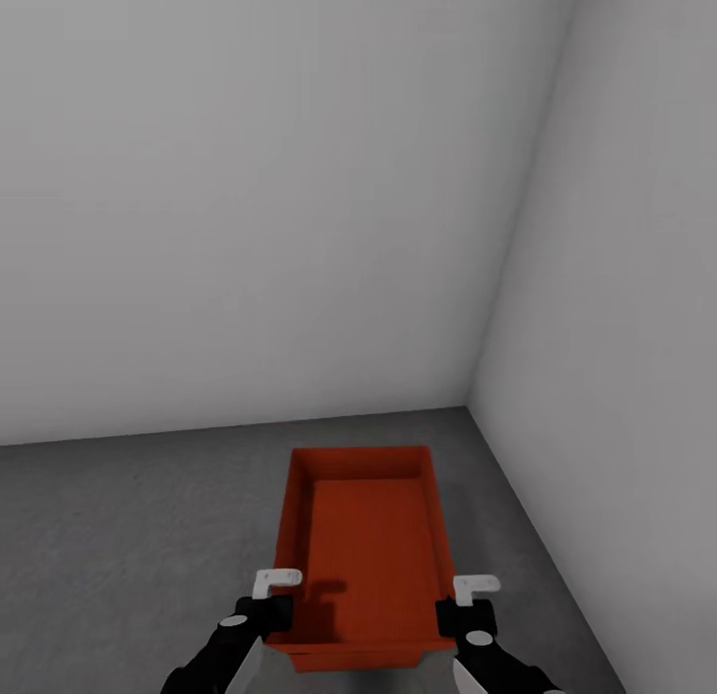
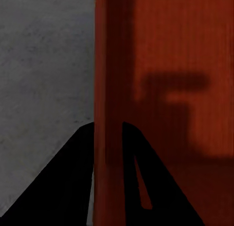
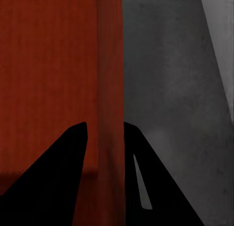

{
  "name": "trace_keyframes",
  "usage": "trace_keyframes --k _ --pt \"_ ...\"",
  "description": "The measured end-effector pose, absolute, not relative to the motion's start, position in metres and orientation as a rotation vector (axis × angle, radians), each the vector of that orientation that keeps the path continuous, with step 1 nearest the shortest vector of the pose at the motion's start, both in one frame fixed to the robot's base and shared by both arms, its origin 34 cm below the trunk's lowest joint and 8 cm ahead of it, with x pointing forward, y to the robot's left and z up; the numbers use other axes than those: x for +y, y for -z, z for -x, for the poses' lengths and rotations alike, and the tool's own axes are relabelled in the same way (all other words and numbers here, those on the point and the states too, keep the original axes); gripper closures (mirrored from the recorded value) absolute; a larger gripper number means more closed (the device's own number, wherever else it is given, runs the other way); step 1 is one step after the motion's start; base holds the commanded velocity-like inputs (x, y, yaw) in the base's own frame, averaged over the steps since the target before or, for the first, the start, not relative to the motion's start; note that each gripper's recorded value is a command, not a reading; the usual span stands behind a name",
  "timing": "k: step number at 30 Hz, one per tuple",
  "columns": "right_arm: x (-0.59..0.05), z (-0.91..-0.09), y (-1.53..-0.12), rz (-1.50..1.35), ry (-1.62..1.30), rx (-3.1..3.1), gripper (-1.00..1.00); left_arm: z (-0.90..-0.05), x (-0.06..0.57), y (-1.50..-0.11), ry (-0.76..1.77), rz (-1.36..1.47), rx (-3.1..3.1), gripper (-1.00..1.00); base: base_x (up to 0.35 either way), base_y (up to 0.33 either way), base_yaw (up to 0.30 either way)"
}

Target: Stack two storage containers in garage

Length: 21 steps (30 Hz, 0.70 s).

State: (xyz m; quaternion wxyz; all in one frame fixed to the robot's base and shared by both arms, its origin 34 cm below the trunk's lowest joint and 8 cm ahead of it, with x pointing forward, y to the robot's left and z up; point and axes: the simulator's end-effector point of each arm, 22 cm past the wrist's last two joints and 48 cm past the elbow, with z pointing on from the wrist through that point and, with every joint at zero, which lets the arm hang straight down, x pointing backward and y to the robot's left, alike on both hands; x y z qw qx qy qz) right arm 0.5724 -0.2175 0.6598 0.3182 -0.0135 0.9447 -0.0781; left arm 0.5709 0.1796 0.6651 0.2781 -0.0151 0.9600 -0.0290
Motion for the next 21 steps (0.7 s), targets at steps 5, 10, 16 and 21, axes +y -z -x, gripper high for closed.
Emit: trace_keyframes --k 5,10,16,21 --pt "-0.2155 -0.5721 -0.6596 0.035 0.203 2.486 1.0 -0.5708 0.1819 -0.6646 0.079 0.04 2.577 1.0 0.0 0.0 0.0" --pt "-0.2161 -0.572 -0.6595 0.035 0.204 2.486 1.0 -0.5706 0.1812 -0.6644 0.078 0.041 2.578 1.0 0.0 0.0 0.0" --pt "-0.2159 -0.5726 -0.6561 0.035 0.203 2.487 1.0 -0.5712 0.1814 -0.6611 0.079 0.041 2.578 1.0 0.0 0.0 0.0" --pt "-0.2164 -0.5738 -0.6504 0.036 0.204 2.487 1.0 -0.5722 0.1809 -0.6554 0.079 0.042 2.579 1.0 0.0 0.0 0.0"
